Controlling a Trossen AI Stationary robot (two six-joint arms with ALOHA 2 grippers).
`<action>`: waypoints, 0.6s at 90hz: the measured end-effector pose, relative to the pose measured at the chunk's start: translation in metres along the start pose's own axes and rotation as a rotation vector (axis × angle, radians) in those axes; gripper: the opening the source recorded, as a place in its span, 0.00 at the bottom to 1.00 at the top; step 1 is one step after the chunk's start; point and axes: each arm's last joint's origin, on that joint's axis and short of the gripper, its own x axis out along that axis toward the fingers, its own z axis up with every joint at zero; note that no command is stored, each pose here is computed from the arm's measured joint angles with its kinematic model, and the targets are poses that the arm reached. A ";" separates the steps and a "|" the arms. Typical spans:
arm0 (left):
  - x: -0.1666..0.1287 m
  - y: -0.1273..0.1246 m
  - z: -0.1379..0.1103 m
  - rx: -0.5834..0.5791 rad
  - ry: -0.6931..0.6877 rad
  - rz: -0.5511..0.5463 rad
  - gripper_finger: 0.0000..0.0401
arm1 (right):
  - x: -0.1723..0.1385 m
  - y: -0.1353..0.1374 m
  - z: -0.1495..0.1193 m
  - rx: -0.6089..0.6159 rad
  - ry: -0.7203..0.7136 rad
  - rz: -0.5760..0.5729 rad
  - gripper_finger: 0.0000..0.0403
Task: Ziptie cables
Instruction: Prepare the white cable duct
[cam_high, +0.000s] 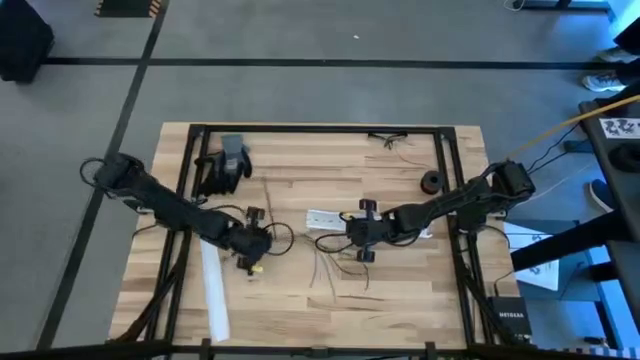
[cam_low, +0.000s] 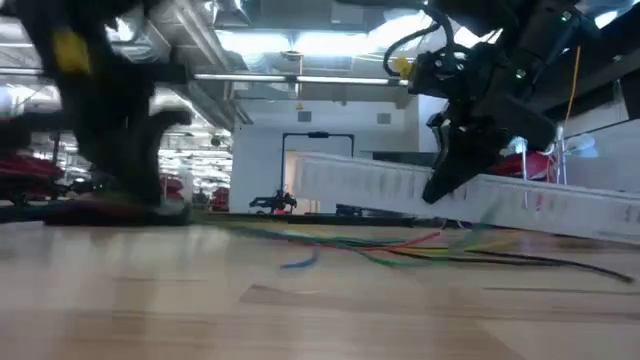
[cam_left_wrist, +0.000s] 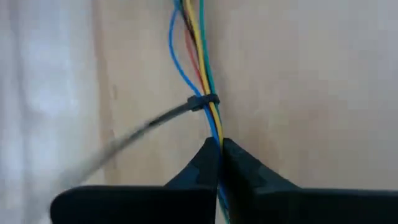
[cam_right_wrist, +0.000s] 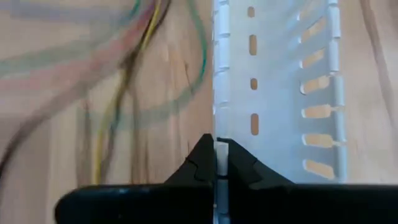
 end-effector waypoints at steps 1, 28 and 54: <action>-0.002 -0.001 0.000 0.010 -0.003 -0.003 0.00 | 0.001 0.000 0.000 0.001 -0.005 0.001 0.01; -0.035 -0.011 0.021 0.070 -0.142 -0.044 0.00 | 0.044 0.002 0.009 0.051 -0.048 0.082 0.01; -0.045 -0.007 0.034 0.059 -0.204 -0.039 0.00 | 0.061 0.015 0.047 0.139 -0.048 0.153 0.03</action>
